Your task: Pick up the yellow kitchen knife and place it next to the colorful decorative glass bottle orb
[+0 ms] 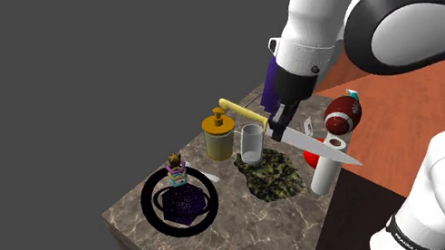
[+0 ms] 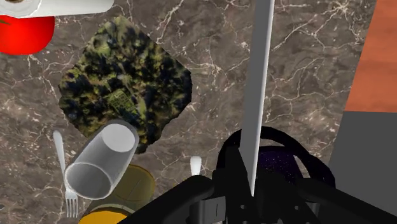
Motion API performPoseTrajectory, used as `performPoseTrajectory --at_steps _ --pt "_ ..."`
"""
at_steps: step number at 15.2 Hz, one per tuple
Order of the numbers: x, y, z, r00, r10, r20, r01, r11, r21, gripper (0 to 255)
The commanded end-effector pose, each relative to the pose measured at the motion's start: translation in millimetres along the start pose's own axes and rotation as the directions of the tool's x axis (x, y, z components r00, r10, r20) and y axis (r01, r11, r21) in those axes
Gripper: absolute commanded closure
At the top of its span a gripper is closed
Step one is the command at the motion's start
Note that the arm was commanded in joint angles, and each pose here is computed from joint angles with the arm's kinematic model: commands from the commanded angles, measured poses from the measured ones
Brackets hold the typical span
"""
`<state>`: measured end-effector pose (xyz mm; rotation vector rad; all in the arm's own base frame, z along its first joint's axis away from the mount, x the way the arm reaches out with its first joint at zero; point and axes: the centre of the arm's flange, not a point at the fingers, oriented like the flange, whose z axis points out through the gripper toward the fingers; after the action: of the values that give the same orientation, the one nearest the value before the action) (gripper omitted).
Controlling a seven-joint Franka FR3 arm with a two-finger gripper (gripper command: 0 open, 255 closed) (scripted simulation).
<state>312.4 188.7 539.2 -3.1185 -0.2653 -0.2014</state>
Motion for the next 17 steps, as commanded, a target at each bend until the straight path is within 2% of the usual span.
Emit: performPoseTrajectory --at_steps 1,15,17 --pt "-5.3 -25.9 -2.5 1.0 0.001 0.0 -0.001 1.0 0.001 255" --pt "-45.5 -213.2 -8.9 1.0 0.001 0.0 -0.001 1.0 0.001 255" --pt "-46.8 -213.3 1.6 1.0 0.001 0.0 -0.001 1.0 0.001 255"
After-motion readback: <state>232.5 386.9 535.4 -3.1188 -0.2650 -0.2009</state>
